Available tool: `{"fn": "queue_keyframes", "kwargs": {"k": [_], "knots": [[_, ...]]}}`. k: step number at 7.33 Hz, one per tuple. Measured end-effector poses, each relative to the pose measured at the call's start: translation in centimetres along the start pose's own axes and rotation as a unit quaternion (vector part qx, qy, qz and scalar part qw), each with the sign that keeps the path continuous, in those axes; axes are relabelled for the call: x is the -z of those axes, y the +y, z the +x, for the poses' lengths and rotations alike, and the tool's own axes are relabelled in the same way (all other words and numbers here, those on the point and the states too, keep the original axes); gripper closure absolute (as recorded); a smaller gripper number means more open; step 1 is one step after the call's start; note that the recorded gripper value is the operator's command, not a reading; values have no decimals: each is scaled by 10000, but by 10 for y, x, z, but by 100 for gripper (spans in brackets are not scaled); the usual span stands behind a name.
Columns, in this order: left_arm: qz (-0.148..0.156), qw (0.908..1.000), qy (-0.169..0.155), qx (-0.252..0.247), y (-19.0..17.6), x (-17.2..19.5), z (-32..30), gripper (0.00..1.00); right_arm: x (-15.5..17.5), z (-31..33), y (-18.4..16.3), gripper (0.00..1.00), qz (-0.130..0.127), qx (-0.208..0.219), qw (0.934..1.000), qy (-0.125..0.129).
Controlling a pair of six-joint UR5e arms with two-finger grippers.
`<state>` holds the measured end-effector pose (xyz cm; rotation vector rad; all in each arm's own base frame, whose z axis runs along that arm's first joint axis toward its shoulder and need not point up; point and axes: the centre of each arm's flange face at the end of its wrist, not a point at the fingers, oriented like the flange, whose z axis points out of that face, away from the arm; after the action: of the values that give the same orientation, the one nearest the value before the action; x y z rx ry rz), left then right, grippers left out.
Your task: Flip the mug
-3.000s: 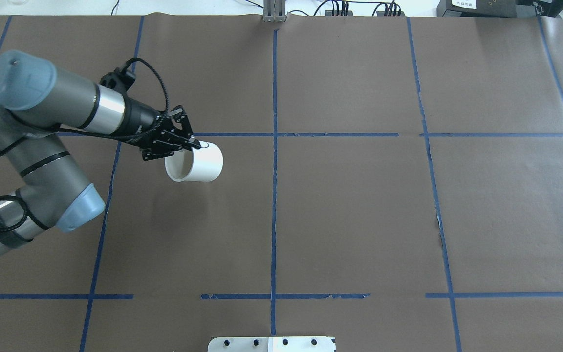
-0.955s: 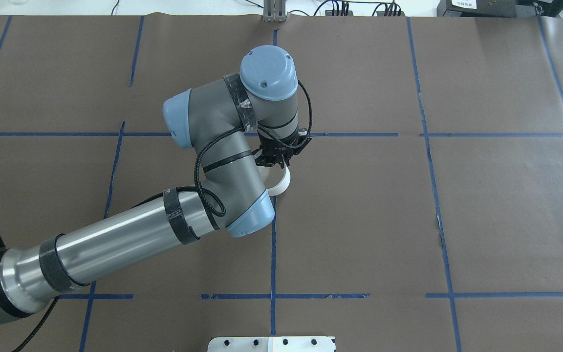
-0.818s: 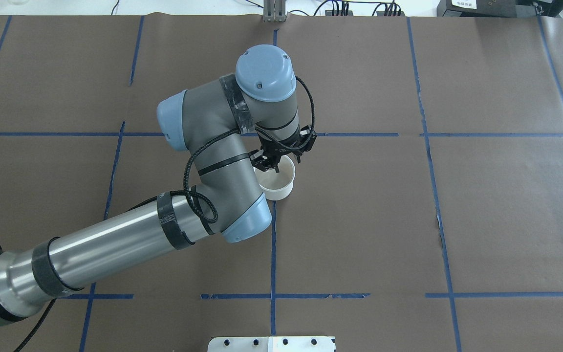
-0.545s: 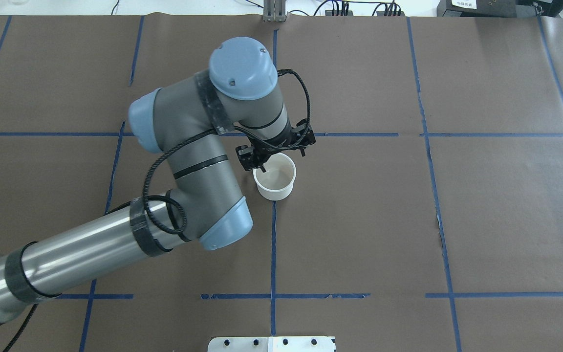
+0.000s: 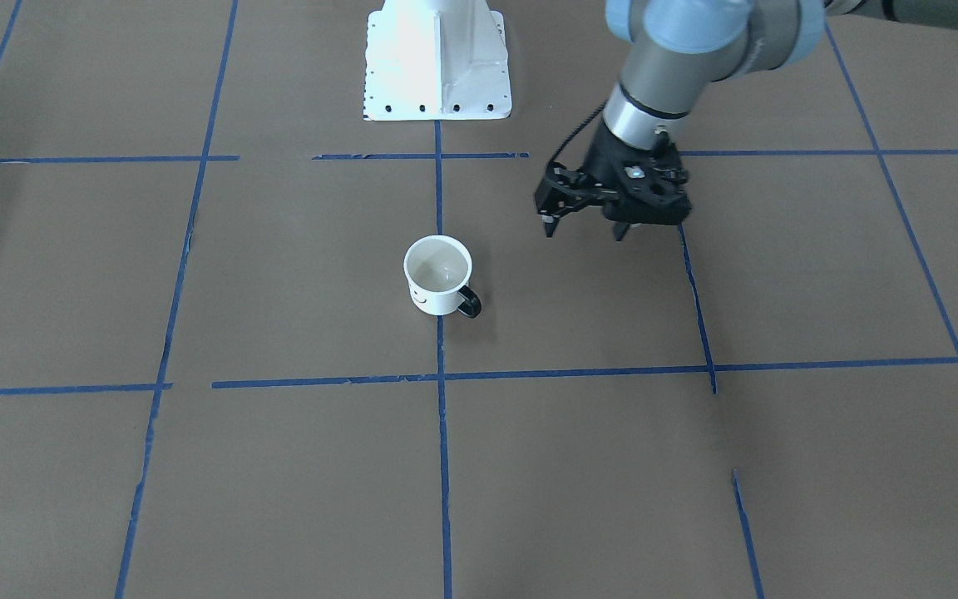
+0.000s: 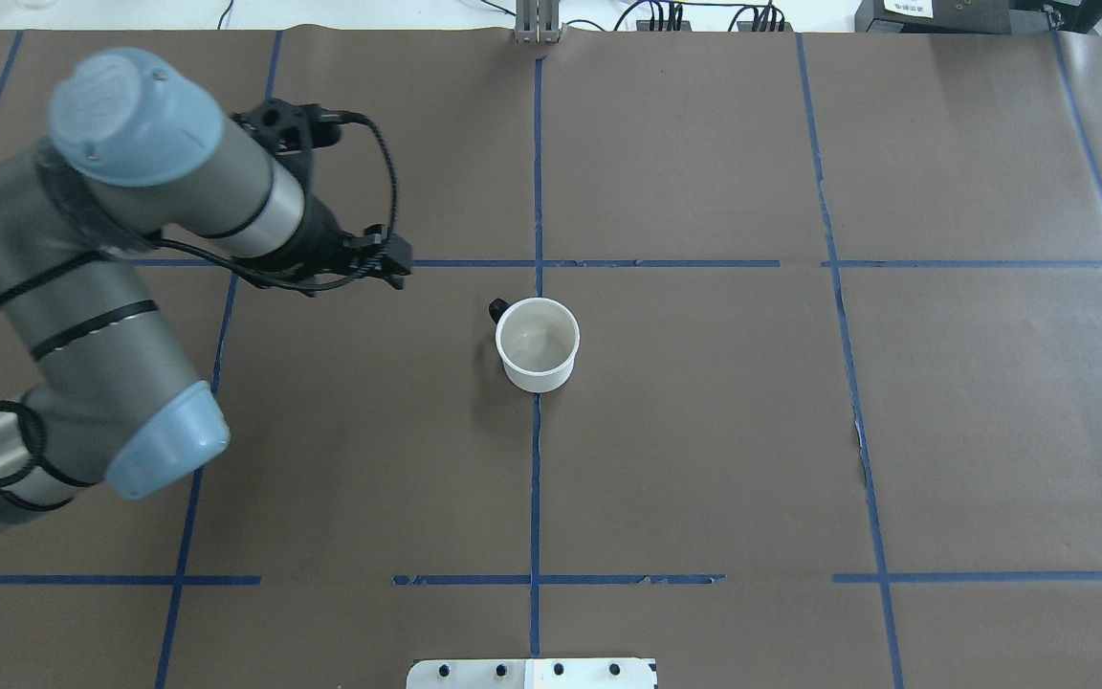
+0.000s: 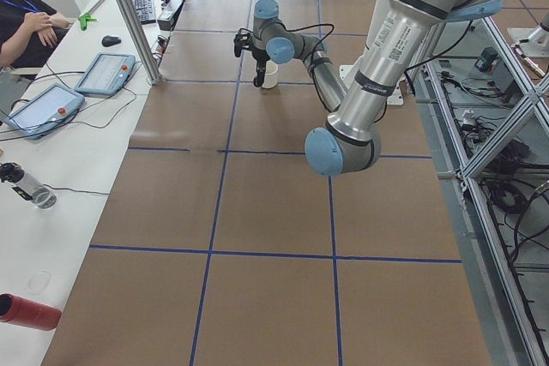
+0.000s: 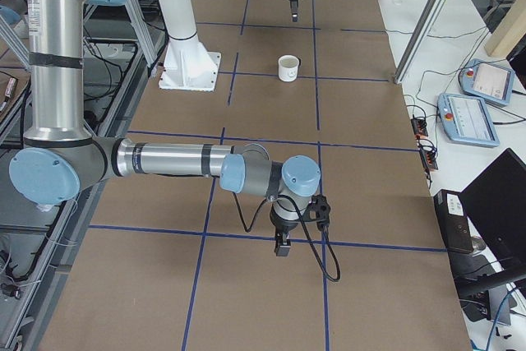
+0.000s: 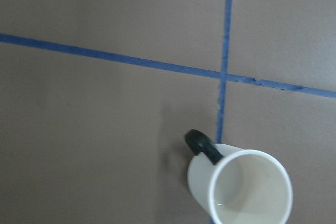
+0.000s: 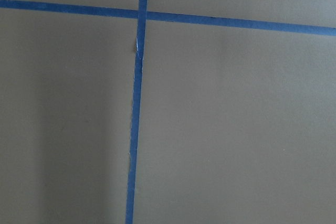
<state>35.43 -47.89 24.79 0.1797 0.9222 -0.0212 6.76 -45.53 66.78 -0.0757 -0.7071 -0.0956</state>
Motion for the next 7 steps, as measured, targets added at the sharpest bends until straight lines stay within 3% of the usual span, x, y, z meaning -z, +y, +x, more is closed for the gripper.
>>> {"fn": "queue_keyframes", "kwargs": {"k": [2,4,6,7], "knots": [[-96,9957,-524,-759,-17,26,-160,0,0,0,0,0,0,0,10000,0],[-291,9854,-972,-1367,-16,55,-309,0,0,0,0,0,0,0,10000,0],[-296,9871,-1167,-1057,-1,95,-456,0,0,0,0,0,0,0,10000,0],[-204,9908,-1084,-790,10,115,-519,0,0,0,0,0,0,0,10000,0]]}}
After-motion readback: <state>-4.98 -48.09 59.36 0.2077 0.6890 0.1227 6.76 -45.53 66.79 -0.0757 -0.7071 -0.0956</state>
